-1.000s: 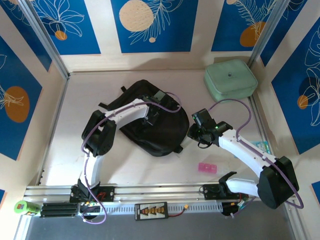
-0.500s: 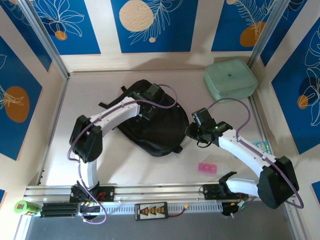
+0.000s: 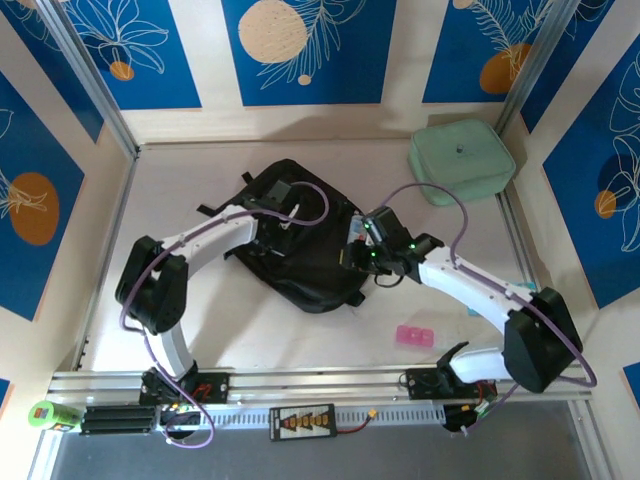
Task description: Pack books, pencil case, and school supplies into a backpack
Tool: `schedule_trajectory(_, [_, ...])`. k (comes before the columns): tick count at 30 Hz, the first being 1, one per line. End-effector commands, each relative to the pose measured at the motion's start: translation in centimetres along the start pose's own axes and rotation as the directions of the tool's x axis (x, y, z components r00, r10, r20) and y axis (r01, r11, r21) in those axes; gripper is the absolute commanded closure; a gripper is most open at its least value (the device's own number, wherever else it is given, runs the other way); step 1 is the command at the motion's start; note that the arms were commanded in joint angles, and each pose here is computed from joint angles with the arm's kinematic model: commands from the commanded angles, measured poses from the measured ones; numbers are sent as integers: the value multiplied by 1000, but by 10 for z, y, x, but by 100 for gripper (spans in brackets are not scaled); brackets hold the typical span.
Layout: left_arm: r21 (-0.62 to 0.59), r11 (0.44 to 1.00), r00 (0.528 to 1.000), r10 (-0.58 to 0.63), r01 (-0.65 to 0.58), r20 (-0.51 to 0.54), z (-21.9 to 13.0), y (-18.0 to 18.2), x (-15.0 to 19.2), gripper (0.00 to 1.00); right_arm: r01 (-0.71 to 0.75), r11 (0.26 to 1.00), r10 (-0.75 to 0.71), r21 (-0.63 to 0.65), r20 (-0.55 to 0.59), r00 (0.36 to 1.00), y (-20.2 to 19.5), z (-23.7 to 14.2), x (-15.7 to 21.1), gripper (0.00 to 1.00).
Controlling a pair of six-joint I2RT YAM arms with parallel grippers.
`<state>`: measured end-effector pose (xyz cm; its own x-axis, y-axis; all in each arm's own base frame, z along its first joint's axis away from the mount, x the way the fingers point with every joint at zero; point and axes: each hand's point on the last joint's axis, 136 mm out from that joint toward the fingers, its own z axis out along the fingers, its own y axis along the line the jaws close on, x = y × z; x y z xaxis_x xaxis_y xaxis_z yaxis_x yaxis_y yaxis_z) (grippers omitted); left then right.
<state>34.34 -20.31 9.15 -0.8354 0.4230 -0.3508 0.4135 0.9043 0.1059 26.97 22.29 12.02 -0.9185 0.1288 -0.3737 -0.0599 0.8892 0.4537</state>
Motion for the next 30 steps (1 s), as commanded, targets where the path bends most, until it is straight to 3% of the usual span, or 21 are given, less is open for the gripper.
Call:
schedule_trajectory(1, [254, 964, 993, -102, 82, 67, -11, -32, -7, 74, 87, 991, -89, -103, -17, 996, 36, 5, -9, 63])
schedule_trajectory(7, [408, 904, 979, -180, 126, 98, -10, -55, -2, 77, 132, 977, -145, -165, -71, 987, 61, 21, -14, 65])
schedule_trajectory(16, [371, 914, 975, -206, 164, 78, 16, -50, 22, 88, 175, 957, -230, -233, -236, 944, 82, 52, 11, 71])
schedule_trajectory(24, [393, 898, 963, -253, 198, 92, 13, -46, 25, 93, 147, 980, -187, -136, -364, 913, 59, 76, 30, 72])
schedule_trajectory(30, [381, 907, 968, -231, 180, 93, 3, -41, 22, 88, 103, 995, -95, -3, -410, 907, 25, 84, 41, 72])
